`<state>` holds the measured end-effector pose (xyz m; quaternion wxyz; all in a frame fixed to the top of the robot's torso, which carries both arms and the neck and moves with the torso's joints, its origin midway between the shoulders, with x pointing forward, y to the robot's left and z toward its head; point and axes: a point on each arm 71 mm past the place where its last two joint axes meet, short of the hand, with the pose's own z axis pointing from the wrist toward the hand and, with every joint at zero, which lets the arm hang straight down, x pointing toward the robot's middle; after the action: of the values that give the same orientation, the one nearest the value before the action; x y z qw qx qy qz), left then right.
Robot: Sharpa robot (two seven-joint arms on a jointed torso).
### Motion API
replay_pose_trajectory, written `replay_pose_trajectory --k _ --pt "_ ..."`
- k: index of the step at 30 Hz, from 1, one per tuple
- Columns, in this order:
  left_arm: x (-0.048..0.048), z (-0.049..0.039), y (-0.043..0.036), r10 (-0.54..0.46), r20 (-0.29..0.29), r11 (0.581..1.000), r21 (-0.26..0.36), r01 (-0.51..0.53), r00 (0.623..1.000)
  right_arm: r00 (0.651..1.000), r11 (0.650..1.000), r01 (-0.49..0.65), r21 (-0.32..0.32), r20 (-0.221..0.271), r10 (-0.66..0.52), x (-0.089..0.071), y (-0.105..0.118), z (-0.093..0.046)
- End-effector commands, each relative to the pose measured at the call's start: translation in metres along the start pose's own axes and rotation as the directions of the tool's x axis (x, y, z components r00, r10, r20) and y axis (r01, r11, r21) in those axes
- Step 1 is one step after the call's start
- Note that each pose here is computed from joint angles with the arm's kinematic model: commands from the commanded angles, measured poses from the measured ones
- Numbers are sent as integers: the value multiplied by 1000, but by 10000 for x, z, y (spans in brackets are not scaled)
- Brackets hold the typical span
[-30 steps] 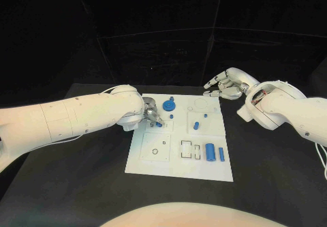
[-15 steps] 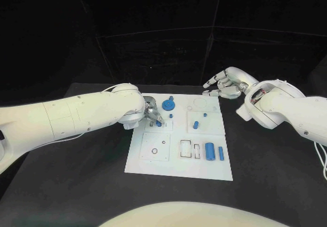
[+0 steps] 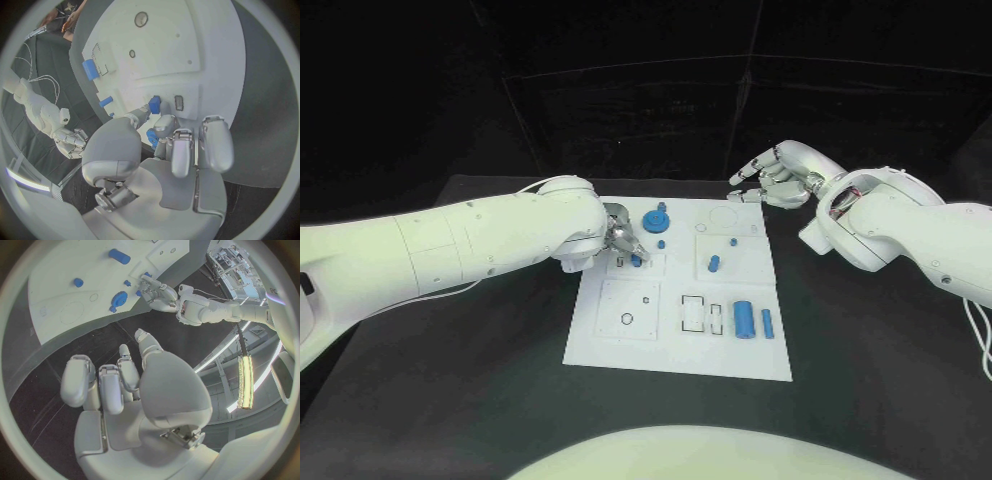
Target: Assemble the parts on the task board
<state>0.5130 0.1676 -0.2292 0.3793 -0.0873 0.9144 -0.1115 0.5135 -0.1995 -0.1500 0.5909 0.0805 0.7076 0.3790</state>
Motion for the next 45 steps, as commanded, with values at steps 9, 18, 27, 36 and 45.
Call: replay_pose_trajectory --k 9,18,27,36,45 --pt "-9 12 15 12 -5 1000 -14 -12 1000 1000 1000 3 -4 -4 -3 -6 10 6" --pt "-26 2 14 -9 23 1000 4 9 1000 1000 1000 3 -4 -3 -3 -7 8 6" --pt "-69 -68 -4 -40 54 999 40 37 998 1000 1000 4 -4 1 -4 -14 0 8" --pt "-410 -252 -47 -88 84 994 77 81 993 1000 1000 5 -1 4 -5 -19 -10 13" --pt "-826 -239 115 -62 81 998 27 60 995 1000 1000 5 1 5 -5 -19 -13 20"
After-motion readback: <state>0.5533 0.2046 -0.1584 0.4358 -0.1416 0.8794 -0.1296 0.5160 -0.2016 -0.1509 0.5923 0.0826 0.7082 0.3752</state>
